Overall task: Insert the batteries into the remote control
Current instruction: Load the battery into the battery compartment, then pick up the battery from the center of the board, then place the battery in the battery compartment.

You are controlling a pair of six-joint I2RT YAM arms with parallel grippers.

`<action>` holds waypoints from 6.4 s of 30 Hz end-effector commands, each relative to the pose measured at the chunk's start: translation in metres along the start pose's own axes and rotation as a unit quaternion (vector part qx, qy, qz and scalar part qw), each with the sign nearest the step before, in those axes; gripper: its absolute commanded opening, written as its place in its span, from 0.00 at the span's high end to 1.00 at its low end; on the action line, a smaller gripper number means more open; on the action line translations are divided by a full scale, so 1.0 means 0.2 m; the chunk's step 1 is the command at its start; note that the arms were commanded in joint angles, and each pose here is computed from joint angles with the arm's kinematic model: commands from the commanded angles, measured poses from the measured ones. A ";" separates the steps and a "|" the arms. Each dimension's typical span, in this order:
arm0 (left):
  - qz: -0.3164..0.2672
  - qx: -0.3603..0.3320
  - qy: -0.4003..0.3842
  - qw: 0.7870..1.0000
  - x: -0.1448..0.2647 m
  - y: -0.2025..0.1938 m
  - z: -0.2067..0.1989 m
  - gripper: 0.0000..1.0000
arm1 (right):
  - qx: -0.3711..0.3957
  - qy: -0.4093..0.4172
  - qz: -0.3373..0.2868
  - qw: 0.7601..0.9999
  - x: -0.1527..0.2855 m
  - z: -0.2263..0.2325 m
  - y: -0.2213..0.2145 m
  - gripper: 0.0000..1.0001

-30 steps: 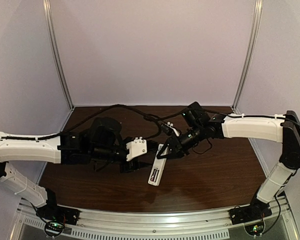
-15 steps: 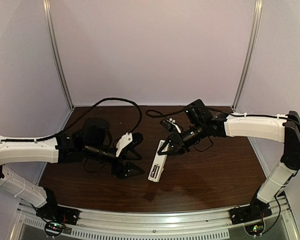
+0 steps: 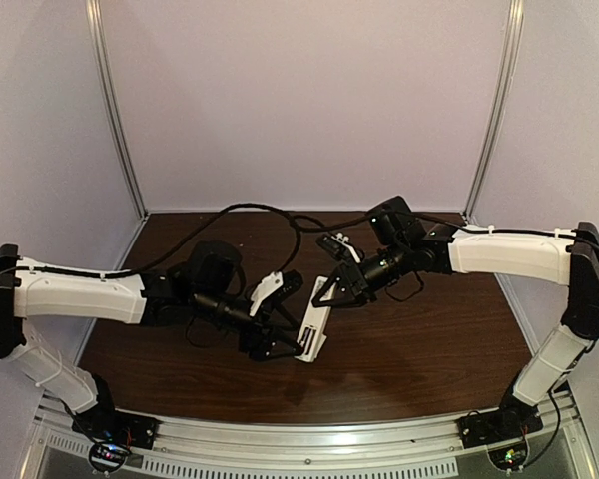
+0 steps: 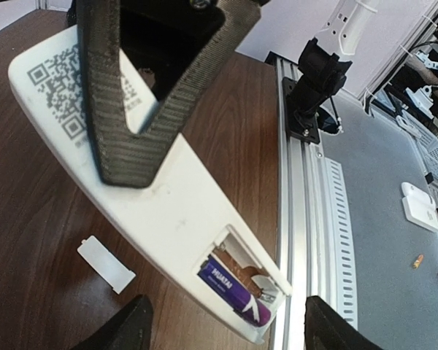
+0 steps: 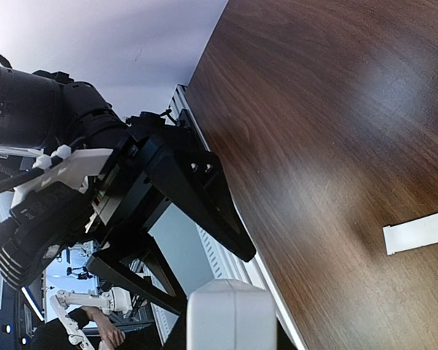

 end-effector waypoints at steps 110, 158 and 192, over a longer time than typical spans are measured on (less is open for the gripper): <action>0.088 0.350 0.497 0.789 0.80 -0.36 1.03 0.43 | 0.000 -0.050 -0.157 0.986 0.37 -0.22 0.11 1.00; 0.184 0.393 0.485 0.760 0.64 -0.69 1.37 0.91 | -0.018 0.046 -0.193 0.980 0.32 -0.26 0.11 1.00; 0.163 0.081 0.133 0.974 0.24 0.20 0.06 1.00 | -0.099 0.137 -0.233 0.957 -0.01 -0.28 0.04 1.00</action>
Point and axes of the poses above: each gripper's point midway between its finger pads, its own x axis back along the fingers, its own z axis along the line the jaws close on, y = z × x, the point moved 6 cm from there along x, back along the fingers, and after that the axes turned 2 degrees about -x, right-handed, at the moved point
